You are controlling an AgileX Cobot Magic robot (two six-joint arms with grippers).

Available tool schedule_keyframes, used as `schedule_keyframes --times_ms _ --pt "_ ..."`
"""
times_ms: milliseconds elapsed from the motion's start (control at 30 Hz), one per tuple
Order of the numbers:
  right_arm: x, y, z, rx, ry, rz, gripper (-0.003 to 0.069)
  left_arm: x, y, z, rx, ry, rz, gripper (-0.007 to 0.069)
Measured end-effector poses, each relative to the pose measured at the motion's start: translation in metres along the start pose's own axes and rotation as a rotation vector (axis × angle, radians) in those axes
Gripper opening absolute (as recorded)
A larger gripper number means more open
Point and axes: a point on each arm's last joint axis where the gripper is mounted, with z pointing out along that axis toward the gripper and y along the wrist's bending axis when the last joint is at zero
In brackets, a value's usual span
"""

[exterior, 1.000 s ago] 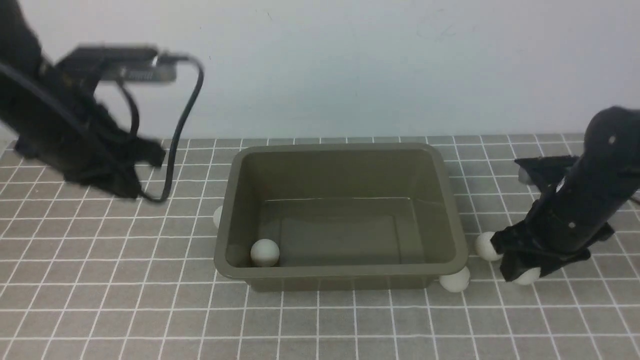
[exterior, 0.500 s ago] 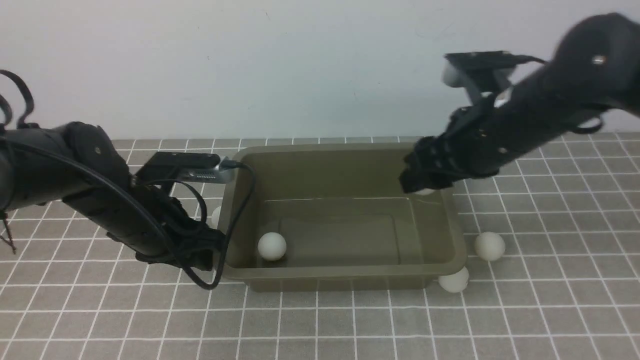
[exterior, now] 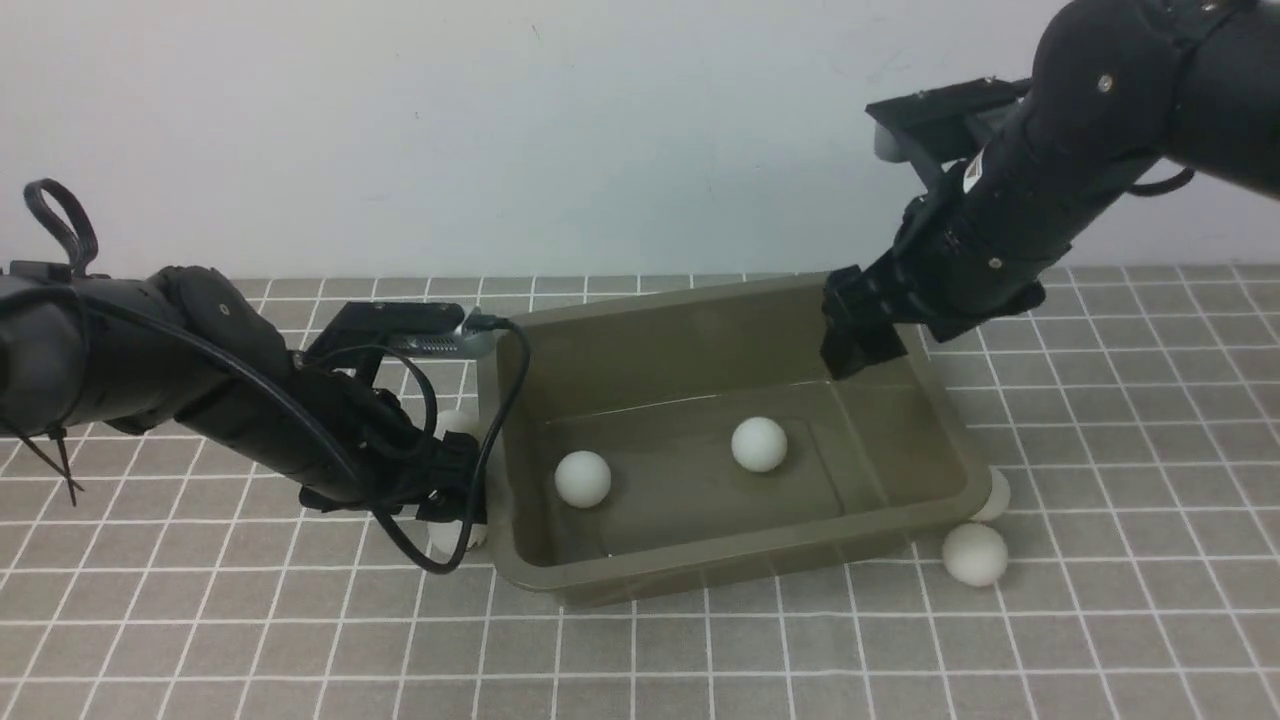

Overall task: Put the table tennis balls into the box on the grey coffee tablecloth.
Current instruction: 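Reach for and grasp a ping pong ball on the table beside the basket, then drop the ball into the bin, then reach for and grasp a ping pong ball on the table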

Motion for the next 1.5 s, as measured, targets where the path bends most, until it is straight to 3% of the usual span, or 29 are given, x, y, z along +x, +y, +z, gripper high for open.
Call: schedule_keyframes --times_ms 167,267,433,500,667,733,1000,1167,1367,1467,1500 --pt "0.001 -0.019 -0.001 0.048 0.012 0.055 0.061 0.004 0.005 0.015 -0.001 0.034 -0.019 0.0505" --pt "0.007 -0.056 -0.005 0.09 0.04 0.146 0.054 0.006 0.007 0.02 -0.002 0.049 -0.018 0.0337" --pt "0.038 -0.115 -0.007 0.113 0.178 0.334 0.0458 -0.003 0.006 -0.011 -0.002 0.053 0.017 0.0347" --pt "0.053 -0.122 0.0 0.102 0.229 0.374 0.0453 -0.014 0.003 -0.035 -0.014 -0.002 0.001 0.0349" --pt "0.082 -0.109 0.03 0.057 0.322 0.395 0.0454 -0.039 -0.013 -0.074 0.013 -0.074 0.029 0.0349" --pt "0.096 -0.096 0.05 0.047 0.299 0.373 0.0459 -0.054 -0.036 -0.085 0.056 -0.069 0.098 0.0349" --pt "0.104 -0.085 0.065 0.025 0.25 0.389 0.0463 -0.064 -0.085 -0.027 0.079 0.084 0.262 0.0349" --pt "0.108 -0.083 0.065 0.008 0.292 0.401 0.0463 -0.066 -0.091 0.007 0.075 0.155 0.235 0.0366" --pt "0.131 -0.079 0.074 0.007 0.36 0.412 0.0465 -0.086 -0.091 0.0 0.023 0.108 0.247 0.058" --pt "0.139 -0.079 0.079 0.011 0.361 0.408 0.0456 -0.103 -0.088 -0.017 -0.012 0.073 0.233 0.0587" --pt "0.141 -0.079 0.081 0.014 0.353 0.404 0.0426 -0.11 -0.082 -0.028 -0.037 0.069 0.214 0.054"
